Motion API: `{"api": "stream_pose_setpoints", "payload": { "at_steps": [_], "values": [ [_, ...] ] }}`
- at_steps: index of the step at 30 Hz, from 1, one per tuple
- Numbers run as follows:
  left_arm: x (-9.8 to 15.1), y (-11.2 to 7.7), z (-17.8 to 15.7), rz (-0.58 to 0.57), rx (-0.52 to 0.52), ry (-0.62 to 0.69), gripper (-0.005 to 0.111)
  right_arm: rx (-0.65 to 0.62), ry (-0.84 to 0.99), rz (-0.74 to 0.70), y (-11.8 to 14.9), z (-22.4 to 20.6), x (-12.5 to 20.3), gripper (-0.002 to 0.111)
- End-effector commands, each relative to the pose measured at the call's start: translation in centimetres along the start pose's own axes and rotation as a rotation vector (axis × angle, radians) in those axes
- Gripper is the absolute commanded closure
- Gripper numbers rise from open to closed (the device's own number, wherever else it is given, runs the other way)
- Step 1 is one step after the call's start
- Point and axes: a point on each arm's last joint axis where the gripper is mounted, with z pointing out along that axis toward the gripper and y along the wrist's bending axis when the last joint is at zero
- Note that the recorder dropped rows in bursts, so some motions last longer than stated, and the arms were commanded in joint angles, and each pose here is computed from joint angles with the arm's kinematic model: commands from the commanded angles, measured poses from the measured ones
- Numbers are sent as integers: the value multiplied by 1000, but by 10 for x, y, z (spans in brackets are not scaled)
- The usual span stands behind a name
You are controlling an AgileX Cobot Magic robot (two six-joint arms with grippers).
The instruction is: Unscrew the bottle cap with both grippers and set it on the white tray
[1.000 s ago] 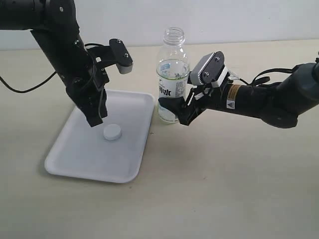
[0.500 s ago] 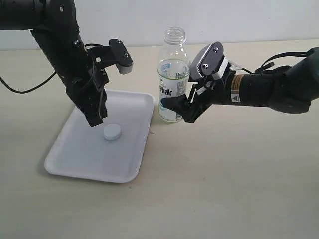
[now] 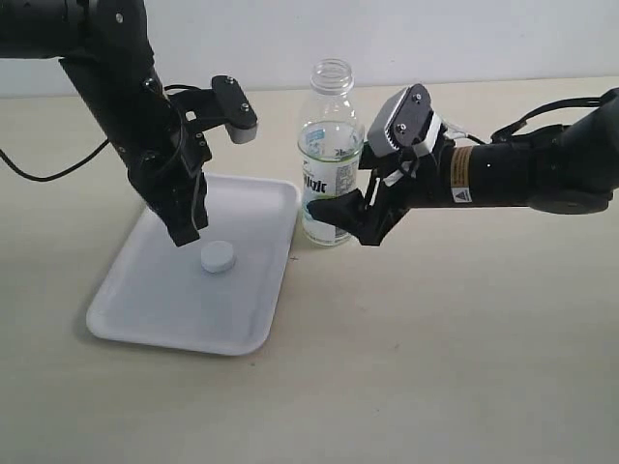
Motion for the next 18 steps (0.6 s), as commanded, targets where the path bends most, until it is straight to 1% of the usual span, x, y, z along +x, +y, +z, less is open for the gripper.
{"api": "stream_pose_setpoints", "payload": {
  "at_steps": [1,4,10,15,17,18],
  "values": [
    [-1,-1,-4,-4,0,-7,106,-12,-69,26,-7,-16,-13,25],
    [-1,0,-4,-6,0,-7,106,-43,-100,50,-12,-30,-18,25],
    [-1,0,-4,-6,-9,-15,106,-152,-186,88,-17,-59,-24,25],
    [-1,0,-4,-10,-8,-15,106,-218,-173,114,-22,-80,-19,25],
    [-1,0,-4,-12,-8,-15,106,-215,-136,122,-28,-93,-10,25],
    [-1,0,-3,-13,-11,-17,107,-205,-126,151,-32,-99,-7,25]
  ]
}}
